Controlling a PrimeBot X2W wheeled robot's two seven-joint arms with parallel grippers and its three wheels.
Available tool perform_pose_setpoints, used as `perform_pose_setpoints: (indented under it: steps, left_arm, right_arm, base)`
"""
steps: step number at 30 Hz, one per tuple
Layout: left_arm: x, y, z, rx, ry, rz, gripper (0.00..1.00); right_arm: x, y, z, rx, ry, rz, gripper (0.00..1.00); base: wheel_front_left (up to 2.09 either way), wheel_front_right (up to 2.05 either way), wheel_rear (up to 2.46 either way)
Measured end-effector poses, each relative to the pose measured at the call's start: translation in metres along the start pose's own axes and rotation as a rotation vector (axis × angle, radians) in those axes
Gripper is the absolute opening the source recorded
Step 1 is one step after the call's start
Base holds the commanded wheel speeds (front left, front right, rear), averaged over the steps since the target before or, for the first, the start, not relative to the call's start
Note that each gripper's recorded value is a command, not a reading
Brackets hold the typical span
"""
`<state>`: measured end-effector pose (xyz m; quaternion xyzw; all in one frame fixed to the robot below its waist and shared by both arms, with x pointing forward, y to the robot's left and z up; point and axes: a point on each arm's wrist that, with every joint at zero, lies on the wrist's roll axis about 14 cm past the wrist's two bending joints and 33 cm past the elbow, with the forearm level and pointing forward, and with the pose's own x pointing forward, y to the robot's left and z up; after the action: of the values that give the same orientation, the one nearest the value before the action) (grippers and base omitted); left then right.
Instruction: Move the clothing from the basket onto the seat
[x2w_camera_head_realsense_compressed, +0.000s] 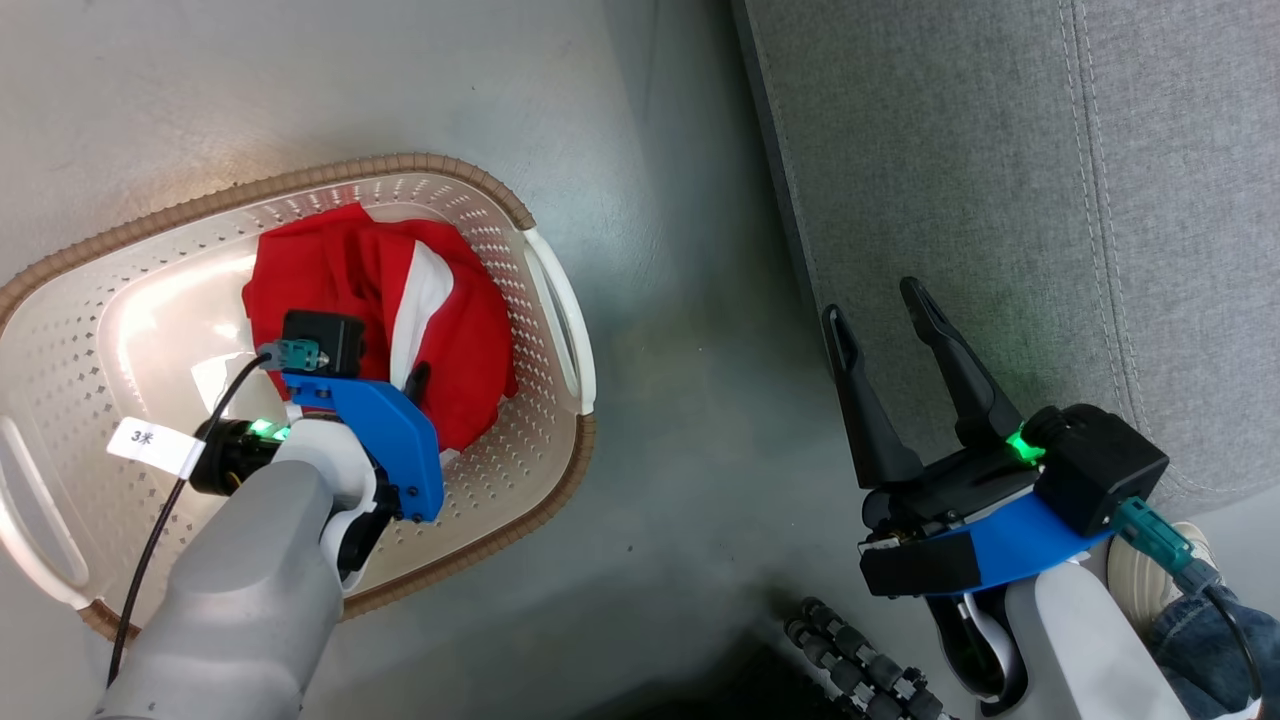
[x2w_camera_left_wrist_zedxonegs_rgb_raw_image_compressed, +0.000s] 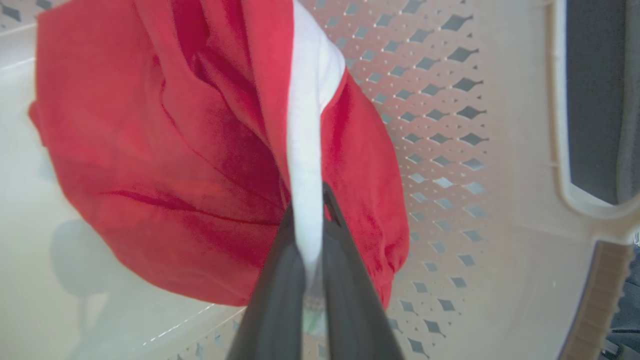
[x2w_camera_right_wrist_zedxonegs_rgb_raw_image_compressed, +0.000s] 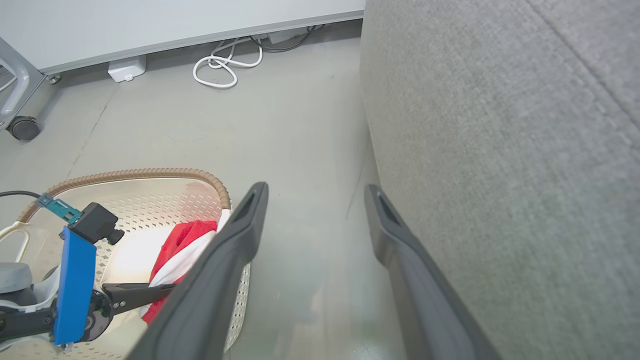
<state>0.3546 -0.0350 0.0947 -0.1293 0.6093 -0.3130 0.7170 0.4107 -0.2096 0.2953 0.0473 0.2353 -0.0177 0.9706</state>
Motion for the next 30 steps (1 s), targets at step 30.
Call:
perform_pose_setpoints:
  steps: [30]
  left_arm:
    - [-0.095, -0.057, 0.064, 0.108, -0.296, -0.031, 0.0]
  right_arm:
    - [-0.018, 0.035, 0.073, -0.023, -0.173, 0.104, 1.0]
  base:
    - [0.0, 0.0, 0.0]
